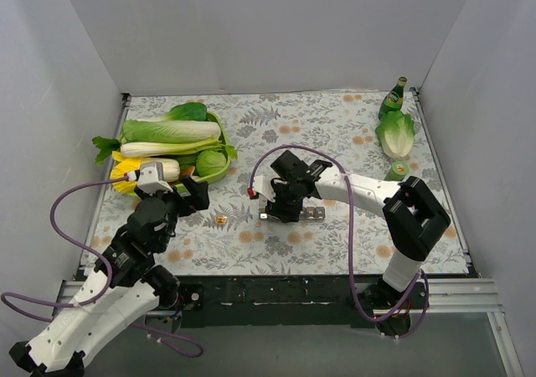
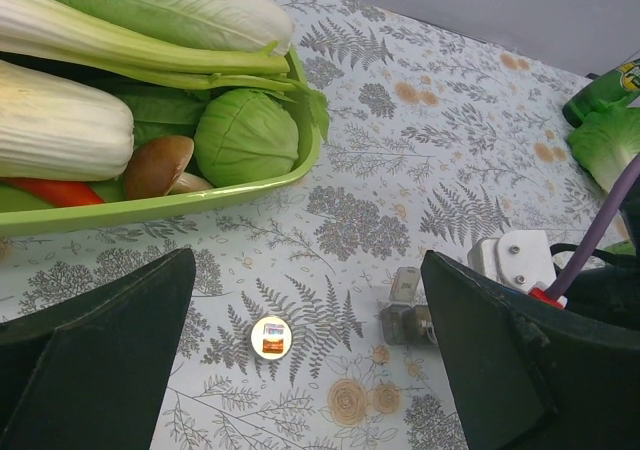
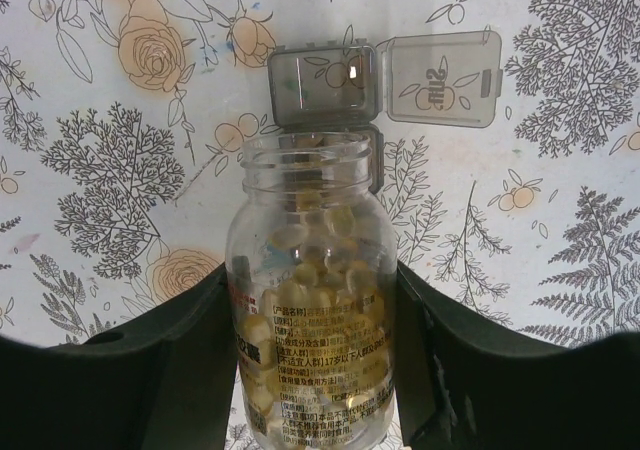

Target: Sort the pills into containers

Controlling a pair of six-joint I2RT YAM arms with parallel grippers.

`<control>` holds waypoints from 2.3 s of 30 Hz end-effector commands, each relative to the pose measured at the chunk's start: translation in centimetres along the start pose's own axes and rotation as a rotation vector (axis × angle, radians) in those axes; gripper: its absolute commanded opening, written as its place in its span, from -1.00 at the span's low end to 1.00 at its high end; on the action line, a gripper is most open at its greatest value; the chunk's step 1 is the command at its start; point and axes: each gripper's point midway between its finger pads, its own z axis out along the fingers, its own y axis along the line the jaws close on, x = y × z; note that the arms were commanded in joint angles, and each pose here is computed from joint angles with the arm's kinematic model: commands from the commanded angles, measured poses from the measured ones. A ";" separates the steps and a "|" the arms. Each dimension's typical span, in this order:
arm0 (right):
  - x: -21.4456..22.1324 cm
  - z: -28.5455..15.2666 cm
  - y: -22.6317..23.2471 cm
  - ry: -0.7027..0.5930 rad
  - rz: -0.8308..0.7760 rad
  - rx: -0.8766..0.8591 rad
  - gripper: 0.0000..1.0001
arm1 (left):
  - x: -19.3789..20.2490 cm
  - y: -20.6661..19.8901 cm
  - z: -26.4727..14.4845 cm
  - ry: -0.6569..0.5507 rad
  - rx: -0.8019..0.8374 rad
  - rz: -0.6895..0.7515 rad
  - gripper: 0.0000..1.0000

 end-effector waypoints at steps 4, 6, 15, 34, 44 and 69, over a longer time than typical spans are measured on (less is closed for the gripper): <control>-1.2 -0.5 -0.4 0.012 0.002 0.023 -0.69 | -1.5 0.4 -0.8 -0.041 -0.012 -0.022 0.96; -1.2 -0.4 -0.5 0.018 0.003 0.026 -0.70 | -1.4 0.5 -0.8 -0.041 -0.013 -0.025 0.96; -0.7 0.0 -0.7 0.049 0.000 0.041 -0.70 | -1.3 0.4 -0.9 -0.036 -0.006 -0.030 0.96; -0.7 0.1 -0.8 0.089 -0.029 0.065 -0.70 | -1.1 0.2 -0.9 -0.034 0.007 -0.038 0.96; -0.9 0.0 -0.9 0.099 -0.045 0.071 -0.70 | -1.0 0.2 -1.0 -0.032 0.012 -0.044 0.97; -1.2 -0.1 -1.5 0.123 -0.097 0.109 -0.70 | -1.2 0.1 -1.0 -0.038 0.017 -0.044 0.96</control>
